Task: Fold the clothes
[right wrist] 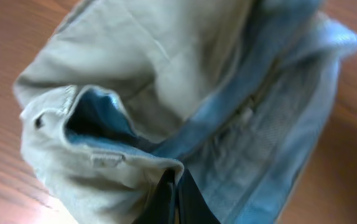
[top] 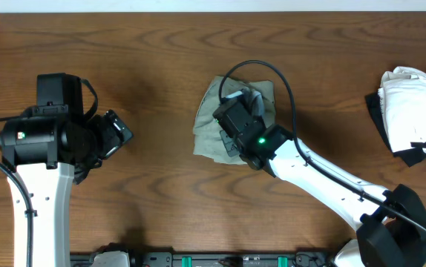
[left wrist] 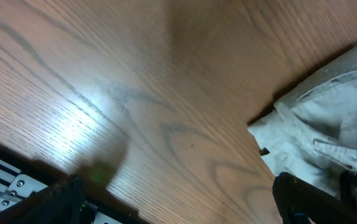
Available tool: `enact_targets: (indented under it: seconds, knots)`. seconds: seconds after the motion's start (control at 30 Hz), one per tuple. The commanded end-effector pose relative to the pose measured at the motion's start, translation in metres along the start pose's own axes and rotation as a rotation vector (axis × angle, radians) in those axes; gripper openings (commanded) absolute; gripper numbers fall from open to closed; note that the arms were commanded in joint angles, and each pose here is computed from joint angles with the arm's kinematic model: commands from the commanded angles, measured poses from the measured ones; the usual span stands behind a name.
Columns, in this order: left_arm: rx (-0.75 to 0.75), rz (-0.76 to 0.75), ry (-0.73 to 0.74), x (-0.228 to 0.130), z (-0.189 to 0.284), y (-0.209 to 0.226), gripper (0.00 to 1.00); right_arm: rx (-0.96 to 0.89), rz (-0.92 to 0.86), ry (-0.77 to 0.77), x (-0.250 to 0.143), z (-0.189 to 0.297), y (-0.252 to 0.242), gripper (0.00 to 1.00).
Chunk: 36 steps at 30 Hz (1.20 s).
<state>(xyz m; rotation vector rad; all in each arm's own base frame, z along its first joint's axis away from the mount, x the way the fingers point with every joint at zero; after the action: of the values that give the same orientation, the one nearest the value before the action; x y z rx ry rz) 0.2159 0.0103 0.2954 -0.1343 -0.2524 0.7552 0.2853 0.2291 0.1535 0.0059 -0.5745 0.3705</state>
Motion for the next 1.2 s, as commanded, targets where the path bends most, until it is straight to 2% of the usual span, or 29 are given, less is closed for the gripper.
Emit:
enact_targets:
  seconds: [0.0, 0.43, 0.73, 1.03, 1.17]
  knots:
    - [0.018, 0.011, 0.000, 0.001, -0.002, 0.002, 0.98, -0.092, -0.120, -0.010, 0.004, 0.000, -0.014, 0.01]
    - [0.018, 0.010, 0.000, 0.001, -0.002, 0.002, 0.98, -0.175, -0.193, 0.092, -0.023, -0.007, -0.032, 0.01]
    - [0.018, 0.011, 0.000, 0.001, -0.002, 0.002, 0.98, -0.269, -0.414, 0.177, -0.058, -0.027, -0.071, 0.02]
    - [0.024, 0.011, 0.008, 0.002, -0.005, 0.002, 0.98, -0.289, -0.447, 0.187, -0.061, -0.030, -0.081, 0.01]
    - [0.028, 0.011, 0.012, 0.003, -0.006, 0.001, 0.98, -0.321, -0.480, 0.142, -0.054, -0.019, -0.086, 0.01]
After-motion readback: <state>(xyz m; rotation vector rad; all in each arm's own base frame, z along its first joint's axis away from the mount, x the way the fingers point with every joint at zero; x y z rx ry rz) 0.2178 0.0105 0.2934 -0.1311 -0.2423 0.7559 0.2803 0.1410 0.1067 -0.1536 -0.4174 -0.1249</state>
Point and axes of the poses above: each gripper's point midway between its finger pads, its own z axis back along the fingers, its own y axis along the line the jaws close on, x = y × z, the point moved 7 cm from there along z, back along the fingers, and after that the axes turned 3 degrees about z, right-handed, at the moved point
